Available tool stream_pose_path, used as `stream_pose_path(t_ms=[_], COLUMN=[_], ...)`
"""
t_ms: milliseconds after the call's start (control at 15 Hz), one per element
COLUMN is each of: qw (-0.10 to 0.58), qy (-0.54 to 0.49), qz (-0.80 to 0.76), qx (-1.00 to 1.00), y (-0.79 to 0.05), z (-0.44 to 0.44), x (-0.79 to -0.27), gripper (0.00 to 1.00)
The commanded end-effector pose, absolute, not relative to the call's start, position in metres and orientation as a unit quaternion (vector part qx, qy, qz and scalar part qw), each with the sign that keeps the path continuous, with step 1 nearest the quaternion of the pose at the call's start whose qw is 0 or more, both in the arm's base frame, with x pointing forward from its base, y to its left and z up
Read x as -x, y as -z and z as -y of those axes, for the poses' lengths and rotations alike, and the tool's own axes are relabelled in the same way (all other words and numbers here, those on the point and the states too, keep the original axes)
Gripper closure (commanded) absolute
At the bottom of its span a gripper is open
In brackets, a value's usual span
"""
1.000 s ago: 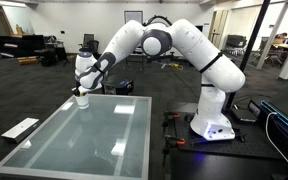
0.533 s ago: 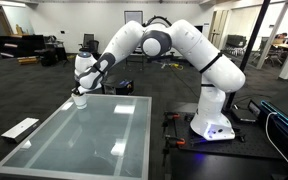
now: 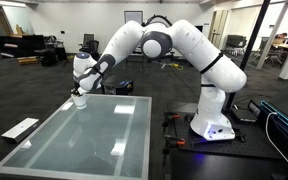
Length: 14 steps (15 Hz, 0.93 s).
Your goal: Take the pen out of the cup and put it on the table
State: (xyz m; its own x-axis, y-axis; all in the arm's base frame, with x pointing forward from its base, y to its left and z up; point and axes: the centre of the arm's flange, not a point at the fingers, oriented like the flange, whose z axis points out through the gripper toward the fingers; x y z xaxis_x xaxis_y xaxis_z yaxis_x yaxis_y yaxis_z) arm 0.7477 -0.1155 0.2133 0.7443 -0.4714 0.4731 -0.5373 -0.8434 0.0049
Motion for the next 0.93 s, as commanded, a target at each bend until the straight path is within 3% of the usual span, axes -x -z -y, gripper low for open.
stream_pose_path(t_ms=[0, 867], qw=[0.092, 0.108], qy=[-0.251, -0.347], qz=[0.256, 0.213], qx=[-0.929, -0.907], y=[-0.233, -0.279], z=[0.103, 0.083], x=[-0.728, -0.702], gripper=[0.97, 0.97])
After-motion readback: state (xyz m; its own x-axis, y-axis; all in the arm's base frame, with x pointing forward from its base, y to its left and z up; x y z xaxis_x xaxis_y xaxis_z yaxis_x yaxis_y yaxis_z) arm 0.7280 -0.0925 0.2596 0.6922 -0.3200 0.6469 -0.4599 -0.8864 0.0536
